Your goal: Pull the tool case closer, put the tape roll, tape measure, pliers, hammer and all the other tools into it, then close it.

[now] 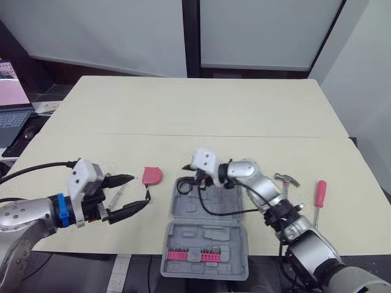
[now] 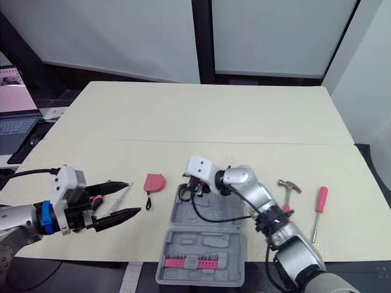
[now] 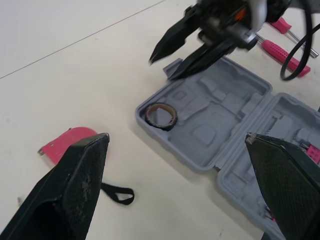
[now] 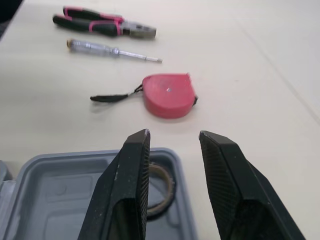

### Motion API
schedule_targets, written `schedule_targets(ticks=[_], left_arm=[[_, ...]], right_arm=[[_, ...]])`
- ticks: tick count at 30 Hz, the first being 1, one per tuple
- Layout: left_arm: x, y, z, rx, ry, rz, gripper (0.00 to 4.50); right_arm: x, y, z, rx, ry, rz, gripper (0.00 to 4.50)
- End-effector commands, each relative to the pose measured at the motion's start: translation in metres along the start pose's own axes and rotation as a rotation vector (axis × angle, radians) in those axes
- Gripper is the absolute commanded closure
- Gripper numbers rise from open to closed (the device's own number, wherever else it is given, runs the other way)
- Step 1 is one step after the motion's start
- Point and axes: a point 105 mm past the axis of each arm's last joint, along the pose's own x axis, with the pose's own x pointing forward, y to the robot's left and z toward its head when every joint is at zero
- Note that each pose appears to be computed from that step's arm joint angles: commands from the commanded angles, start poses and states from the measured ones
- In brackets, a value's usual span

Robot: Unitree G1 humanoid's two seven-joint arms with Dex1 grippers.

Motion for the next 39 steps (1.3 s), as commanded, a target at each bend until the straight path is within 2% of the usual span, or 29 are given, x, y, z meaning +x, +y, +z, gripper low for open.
schedule_targets(ticks=[1,4,6,8,9,15,18,23,25,29,34,39], left_arm=[[-0.027,0.029,0.014,0.037,-0.02,0.091,0.0],[-0.044,0.047,0.018,0.02,-0.026,0.14,0.0],[-0.063,0.064,0.015,0.001,-0.014,0.199,0.0],[-0.085,0.08,0.006,-0.018,0.016,0.275,0.0],[-0.097,0.088,0.001,-0.033,0.027,0.317,0.0],[-0.143,0.113,-0.019,-0.091,0.056,0.475,0.0],[-0.155,0.119,-0.028,-0.108,0.063,0.527,0.0],[-0.162,0.128,-0.034,-0.115,0.06,0.57,0.0],[-0.162,0.129,-0.034,-0.109,0.054,0.575,0.0],[-0.154,0.125,-0.031,-0.093,0.033,0.554,0.0],[-0.134,0.1,-0.022,-0.083,-0.004,0.487,0.0],[-0.109,0.061,-0.021,-0.107,-0.01,0.417,0.0]], right_arm=[[-0.057,-0.013,0.015,0.005,-0.063,-0.005,2.03],[-0.098,-0.015,0.014,0.019,-0.056,0.002,1.41],[-0.137,-0.016,0.001,0.028,-0.005,-0.006,0.83],[-0.178,-0.025,-0.016,0.047,0.069,-0.096,0.2],[-0.198,-0.032,-0.025,0.064,0.104,-0.162,0.04],[-0.283,-0.048,-0.057,0.12,0.233,-0.434,0.04],[-0.321,-0.052,-0.075,0.146,0.288,-0.574,0.04],[-0.364,-0.051,-0.097,0.197,0.335,-0.722,0.04],[-0.367,-0.05,-0.1,0.197,0.34,-0.723,0.04],[-0.35,-0.057,-0.095,0.176,0.31,-0.693,0.04],[-0.291,-0.061,-0.071,0.139,0.213,-0.533,0.04],[-0.219,-0.053,-0.039,0.094,0.092,-0.345,0.04]])
